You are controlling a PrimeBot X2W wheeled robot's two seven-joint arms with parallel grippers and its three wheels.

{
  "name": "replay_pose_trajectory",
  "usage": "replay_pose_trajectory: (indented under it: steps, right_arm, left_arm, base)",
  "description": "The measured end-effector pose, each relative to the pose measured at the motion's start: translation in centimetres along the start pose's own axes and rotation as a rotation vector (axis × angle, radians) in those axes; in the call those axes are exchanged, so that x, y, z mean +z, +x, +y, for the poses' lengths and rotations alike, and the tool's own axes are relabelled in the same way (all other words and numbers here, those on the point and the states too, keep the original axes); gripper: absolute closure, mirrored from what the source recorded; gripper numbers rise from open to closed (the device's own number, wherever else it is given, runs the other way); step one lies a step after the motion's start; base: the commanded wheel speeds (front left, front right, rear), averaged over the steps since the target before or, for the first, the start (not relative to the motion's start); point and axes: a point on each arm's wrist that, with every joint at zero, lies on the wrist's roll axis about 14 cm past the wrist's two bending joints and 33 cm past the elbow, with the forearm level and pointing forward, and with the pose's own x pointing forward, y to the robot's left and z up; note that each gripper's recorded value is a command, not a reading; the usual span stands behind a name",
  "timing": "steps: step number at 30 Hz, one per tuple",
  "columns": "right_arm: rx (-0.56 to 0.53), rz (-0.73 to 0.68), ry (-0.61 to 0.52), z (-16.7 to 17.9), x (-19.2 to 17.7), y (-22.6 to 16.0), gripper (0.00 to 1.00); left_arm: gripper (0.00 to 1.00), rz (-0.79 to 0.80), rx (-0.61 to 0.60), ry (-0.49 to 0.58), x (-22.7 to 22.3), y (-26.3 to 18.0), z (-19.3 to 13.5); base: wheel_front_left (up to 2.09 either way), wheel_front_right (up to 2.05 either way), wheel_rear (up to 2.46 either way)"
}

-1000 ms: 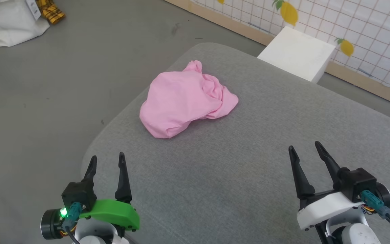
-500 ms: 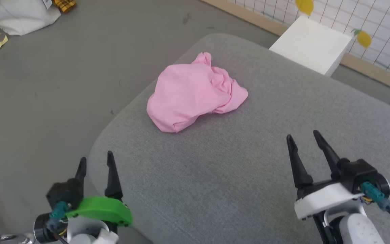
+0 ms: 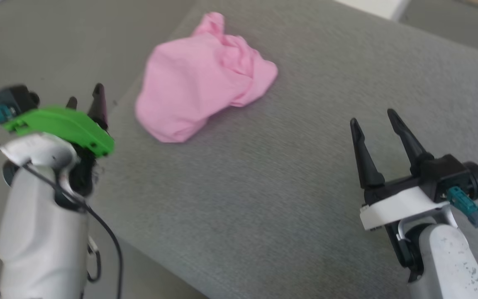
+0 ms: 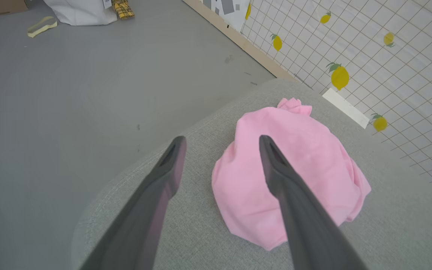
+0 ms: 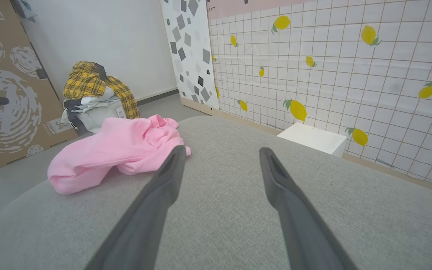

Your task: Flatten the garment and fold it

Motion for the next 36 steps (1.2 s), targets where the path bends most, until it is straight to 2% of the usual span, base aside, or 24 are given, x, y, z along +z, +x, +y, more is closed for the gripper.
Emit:
replay_pose_trajectory:
  steps: [6, 9, 13, 16, 20, 21, 22, 23, 24, 26, 29, 33, 36]
  right_arm:
    - [-0.081, 0.013, 0.008, -3.7, -1.5, -0.4, 0.0]
    - [-0.131, 0.02, 0.014, -5.8, -2.4, -1.0, 0.0]
    - [-0.198, 0.047, 0.026, -8.2, -4.0, -2.3, 0.0]
    - [-0.245, 0.068, 0.031, -9.8, -5.0, -3.4, 0.0]
    - [-0.299, 0.104, 0.033, -11.5, -6.4, -5.0, 0.0]
    - [-0.308, 0.109, 0.033, -11.7, -6.6, -5.3, 0.0]
    - [-0.318, 0.111, 0.032, -12.0, -6.6, -5.6, 0.0]
    - [-0.327, 0.112, 0.031, -12.3, -6.6, -5.9, 0.0]
    - [-0.334, 0.11, 0.03, -12.4, -6.6, -6.1, 0.0]
    - [-0.345, 0.107, 0.025, -12.7, -6.3, -6.4, 0.0]
    - [-0.357, 0.097, 0.016, -12.9, -5.6, -6.8, 0.0]
    - [-0.372, 0.073, 0.009, -12.8, -4.1, -7.4, 0.0]
    - [-0.381, 0.058, 0.016, -12.3, -3.0, -8.4, 0.0]
  left_arm:
    - [0.0, 0.227, -0.007, -0.022, -3.3, 4.7, -2.2]
    - [0.0, 0.382, 0.001, -0.059, -6.4, 6.0, -3.1]
    - [0.0, 0.604, 0.026, -0.101, -11.6, 6.4, -4.3]
    - [0.0, 0.734, 0.067, -0.095, -14.9, 6.0, -4.1]
    - [0.0, 0.826, 0.087, -0.09, -16.9, 5.9, -4.2]
    - [0.35, 0.835, 0.088, -0.083, -17.1, 5.9, -4.2]
    - [0.56, 0.841, 0.084, -0.07, -17.2, 6.0, -4.2]
    - [0.94, 0.842, 0.08, -0.056, -17.3, 6.0, -4.2]
    - [1.0, 0.828, 0.07, -0.041, -17.1, 6.1, -4.3]
    - [1.0, 0.763, 0.048, -0.005, -16.5, 6.4, -4.3]
    - [1.0, 0.575, 0.003, 0.073, -14.3, 7.3, -4.4]
    - [1.0, 0.201, -0.062, 0.16, -7.4, 8.4, -5.5]
    - [1.0, -0.072, -0.128, 0.204, -1.4, 7.7, -6.9]
  base:
    - [0.0, 0.0, 0.0]
    - [0.0, 0.0, 0.0]
    - [0.0, 0.0, 0.0]
    - [0.0, 0.0, 0.0]
    - [0.0, 0.0, 0.0]
    - [0.0, 0.0, 0.0]
    - [0.0, 0.0, 0.0]
    - [0.0, 0.0, 0.0]
    - [0.0, 0.0, 0.0]
    - [0.0, 0.0, 0.0]
    - [0.0, 0.0, 0.0]
    - [0.0, 0.0, 0.0]
    - [0.0, 0.0, 0.0]
